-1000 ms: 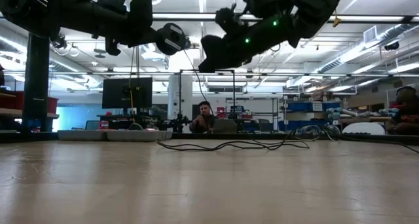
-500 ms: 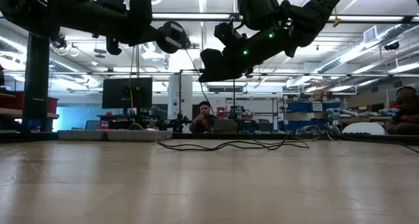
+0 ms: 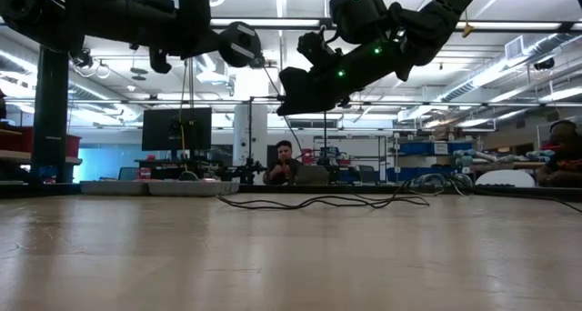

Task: Coil cords
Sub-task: Coil the black wire on the black spool

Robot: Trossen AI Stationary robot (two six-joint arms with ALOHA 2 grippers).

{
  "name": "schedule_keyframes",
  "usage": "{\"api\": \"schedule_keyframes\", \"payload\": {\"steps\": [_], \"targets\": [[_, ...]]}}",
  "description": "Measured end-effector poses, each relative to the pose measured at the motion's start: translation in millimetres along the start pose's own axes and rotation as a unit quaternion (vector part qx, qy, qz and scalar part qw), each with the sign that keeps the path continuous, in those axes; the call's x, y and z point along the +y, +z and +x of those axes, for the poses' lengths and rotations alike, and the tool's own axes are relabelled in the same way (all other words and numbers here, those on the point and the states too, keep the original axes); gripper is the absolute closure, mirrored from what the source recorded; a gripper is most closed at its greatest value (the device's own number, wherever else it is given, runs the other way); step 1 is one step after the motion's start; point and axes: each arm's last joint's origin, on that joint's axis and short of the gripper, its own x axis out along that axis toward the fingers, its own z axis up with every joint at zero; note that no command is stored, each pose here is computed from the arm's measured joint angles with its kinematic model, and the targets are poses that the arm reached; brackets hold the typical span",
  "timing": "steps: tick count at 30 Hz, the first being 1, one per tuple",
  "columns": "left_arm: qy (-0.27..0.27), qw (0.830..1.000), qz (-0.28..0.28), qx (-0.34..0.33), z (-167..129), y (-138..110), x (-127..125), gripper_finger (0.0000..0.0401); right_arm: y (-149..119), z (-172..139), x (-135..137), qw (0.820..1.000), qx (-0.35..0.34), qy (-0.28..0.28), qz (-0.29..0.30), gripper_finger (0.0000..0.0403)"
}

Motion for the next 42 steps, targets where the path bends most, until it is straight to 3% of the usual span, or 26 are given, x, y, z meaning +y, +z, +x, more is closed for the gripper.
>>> {"api": "schedule_keyframes", "payload": {"steps": [4,15,23,31,42], "targets": [[-0.007,1.000,0.001,0.001,0,0,0,0.0401,-2,0,0,1.000,0.010,0.001,-0.005,0.0395],[-0.025,0.999,0.007,0.041,0,-10,-1,0.0401,-19,-6,7,0.998,0.059,0.012,0.011,0.0401],[-0.026,0.996,-0.008,0.088,11,-51,-11,0.0401,-56,-24,15,0.996,0.079,0.024,0.023,0.0402],[-0.047,0.996,-0.054,0.045,24,-88,-20,0.0401,-77,-40,25,0.995,0.099,0.013,0.029,0.0403],[-0.047,0.997,-0.030,0.056,63,-99,-30,0.0401,-64,-41,39,0.991,0.075,0.102,0.047,0.0403]]}}
